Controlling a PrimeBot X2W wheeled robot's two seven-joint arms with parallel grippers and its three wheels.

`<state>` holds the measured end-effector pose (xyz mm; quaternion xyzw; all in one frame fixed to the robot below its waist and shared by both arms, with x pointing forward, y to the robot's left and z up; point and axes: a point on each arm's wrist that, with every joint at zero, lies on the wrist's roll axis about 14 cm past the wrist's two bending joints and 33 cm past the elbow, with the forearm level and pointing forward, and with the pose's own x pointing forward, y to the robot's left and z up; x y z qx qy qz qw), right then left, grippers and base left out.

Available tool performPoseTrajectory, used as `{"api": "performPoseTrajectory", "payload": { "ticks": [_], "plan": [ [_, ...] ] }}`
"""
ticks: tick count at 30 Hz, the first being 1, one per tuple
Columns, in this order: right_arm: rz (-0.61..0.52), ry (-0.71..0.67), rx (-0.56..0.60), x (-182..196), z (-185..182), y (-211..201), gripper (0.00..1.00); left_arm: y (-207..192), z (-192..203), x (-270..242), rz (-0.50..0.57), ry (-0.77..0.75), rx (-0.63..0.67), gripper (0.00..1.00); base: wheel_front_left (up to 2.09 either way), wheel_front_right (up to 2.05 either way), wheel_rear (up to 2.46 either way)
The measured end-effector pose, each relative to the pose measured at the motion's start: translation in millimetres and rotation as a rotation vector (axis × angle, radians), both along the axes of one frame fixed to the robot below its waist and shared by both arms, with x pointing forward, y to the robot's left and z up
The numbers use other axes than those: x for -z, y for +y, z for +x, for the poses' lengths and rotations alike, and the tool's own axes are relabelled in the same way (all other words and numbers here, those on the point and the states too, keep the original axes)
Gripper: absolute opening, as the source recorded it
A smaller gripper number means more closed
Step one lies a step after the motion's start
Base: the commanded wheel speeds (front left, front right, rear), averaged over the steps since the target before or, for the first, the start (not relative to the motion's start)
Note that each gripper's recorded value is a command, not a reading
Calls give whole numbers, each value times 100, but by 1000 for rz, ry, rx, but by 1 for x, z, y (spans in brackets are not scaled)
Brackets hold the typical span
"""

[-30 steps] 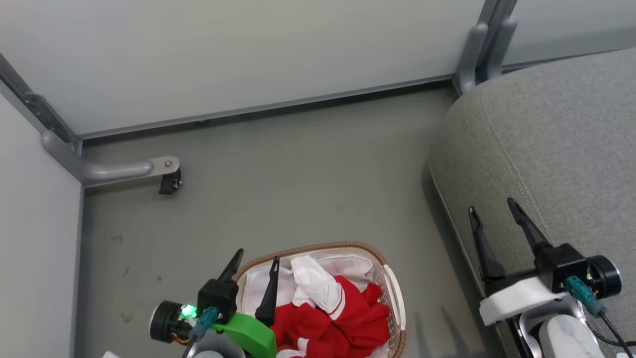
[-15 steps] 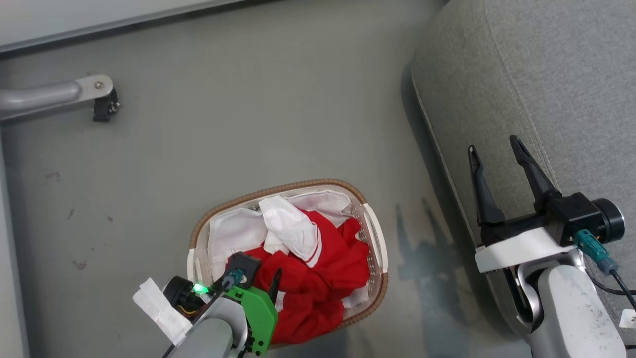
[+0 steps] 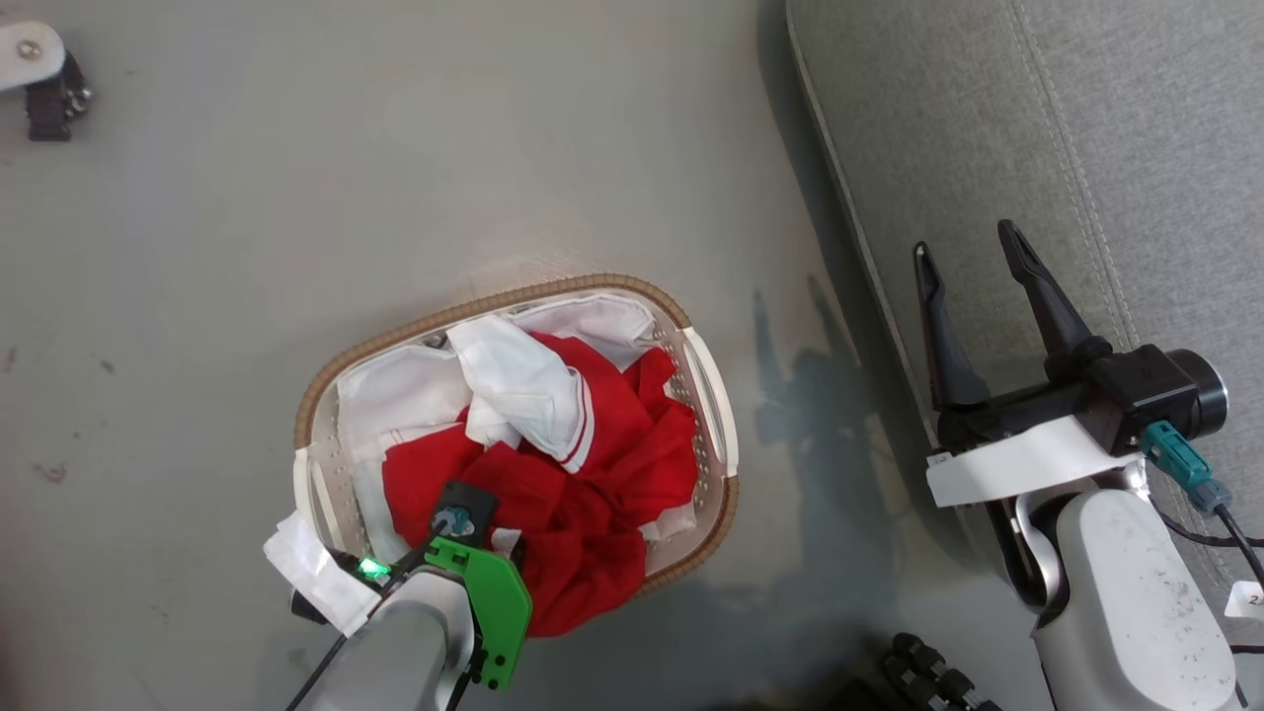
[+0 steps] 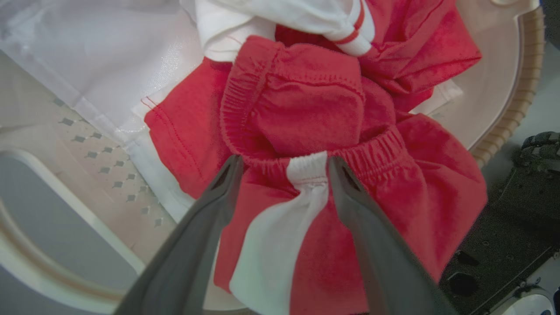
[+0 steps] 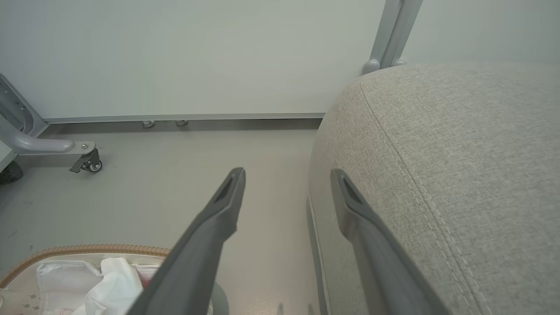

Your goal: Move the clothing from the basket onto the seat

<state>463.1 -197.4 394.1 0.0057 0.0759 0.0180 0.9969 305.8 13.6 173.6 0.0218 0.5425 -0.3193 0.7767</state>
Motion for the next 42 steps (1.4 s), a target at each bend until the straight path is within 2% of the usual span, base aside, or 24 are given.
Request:
{"api": "performPoseTrajectory", "payload": {
  "ticks": [10, 27, 28, 30, 31, 32, 42],
  "plan": [
    [18, 53, 3, 23, 0, 0, 100, -1, -2, 24, 27, 69, -17, 100, 0, 0, 0],
    [25, 85, 26, 33, -5, -8, 100, -7, 1, 47, 64, 142, -16, 100, 0, 0, 0],
    [25, 86, 26, 33, -5, -9, 100, -8, 0, 48, 64, 149, -19, 67, 0, 0, 0],
    [24, 88, 27, 33, -6, -9, 100, -10, 0, 48, 59, 152, -19, 33, 0, 0, 0],
    [24, 88, 28, 33, -6, -9, 100, -12, 0, 48, 56, 152, -17, 22, 0, 0, 0],
    [23, 87, 29, 32, -6, -10, 100, -13, 1, 47, 50, 153, -20, 0, 0, 0, 0],
    [27, 70, 30, 23, -8, -9, 100, -21, 13, 32, -4, 94, -25, 0, 0, 0, 0]
  ]
}}
